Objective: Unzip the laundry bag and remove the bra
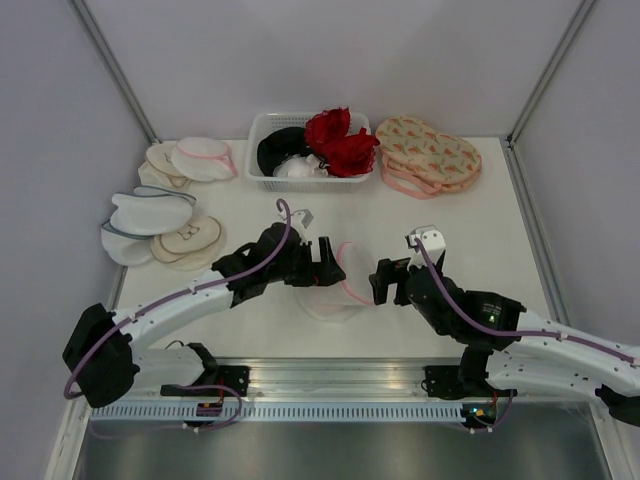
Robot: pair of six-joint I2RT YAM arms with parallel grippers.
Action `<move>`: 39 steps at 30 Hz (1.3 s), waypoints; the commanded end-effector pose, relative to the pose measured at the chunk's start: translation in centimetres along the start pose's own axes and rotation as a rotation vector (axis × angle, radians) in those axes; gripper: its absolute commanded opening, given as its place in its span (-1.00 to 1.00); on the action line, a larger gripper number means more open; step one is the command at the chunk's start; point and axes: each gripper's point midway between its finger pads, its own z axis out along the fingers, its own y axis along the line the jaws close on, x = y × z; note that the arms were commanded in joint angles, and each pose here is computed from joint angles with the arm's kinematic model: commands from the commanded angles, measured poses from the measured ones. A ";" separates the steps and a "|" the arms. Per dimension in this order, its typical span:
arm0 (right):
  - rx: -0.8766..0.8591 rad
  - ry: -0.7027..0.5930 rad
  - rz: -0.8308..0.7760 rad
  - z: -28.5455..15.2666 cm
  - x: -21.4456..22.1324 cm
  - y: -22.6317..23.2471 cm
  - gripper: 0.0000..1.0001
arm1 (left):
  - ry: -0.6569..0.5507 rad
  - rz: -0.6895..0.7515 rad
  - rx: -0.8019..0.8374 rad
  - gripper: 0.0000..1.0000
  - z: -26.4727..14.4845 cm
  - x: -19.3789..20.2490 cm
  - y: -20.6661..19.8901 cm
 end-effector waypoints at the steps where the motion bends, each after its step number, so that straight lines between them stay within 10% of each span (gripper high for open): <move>1: 0.053 -0.001 0.009 0.1 0.7 -1.1 0.96 | -0.100 -0.033 0.007 0.99 1.4 -2.2 -2.4; 11: 0.062 -0.001 0.015 0.8 1.8 -1.4 0.96 | -0.060 0.070 -0.159 0.93 7.3 0.7 0.0; 14: 0.095 -0.006 0.014 0.9 2.0 -2.1 0.96 | -0.055 0.111 -0.124 0.10 8.3 1.2 0.1; 15: 0.117 -0.018 0.015 0.8 1.9 -2.6 0.96 | -0.049 0.141 -0.109 -0.68 8.3 1.4 0.1; 16: 0.128 -0.017 0.023 0.8 2.1 -2.9 0.95 | -0.071 0.145 -0.084 -0.95 8.3 0.8 -0.4; 22: 0.121 -0.043 0.043 0.3 2.0 -3.6 0.96 | -0.099 0.331 0.156 -0.95 6.3 -0.1 -3.3; 31: -0.144 -0.058 0.026 -2.7 0.1 -0.8 0.95 | 0.401 0.440 1.010 -0.95 -2.9 4.8 -8.4; 39: -0.232 0.115 -0.108 -2.1 2.9 1.8 0.96 | 0.483 0.518 1.296 -0.95 -5.6 5.2 -9.3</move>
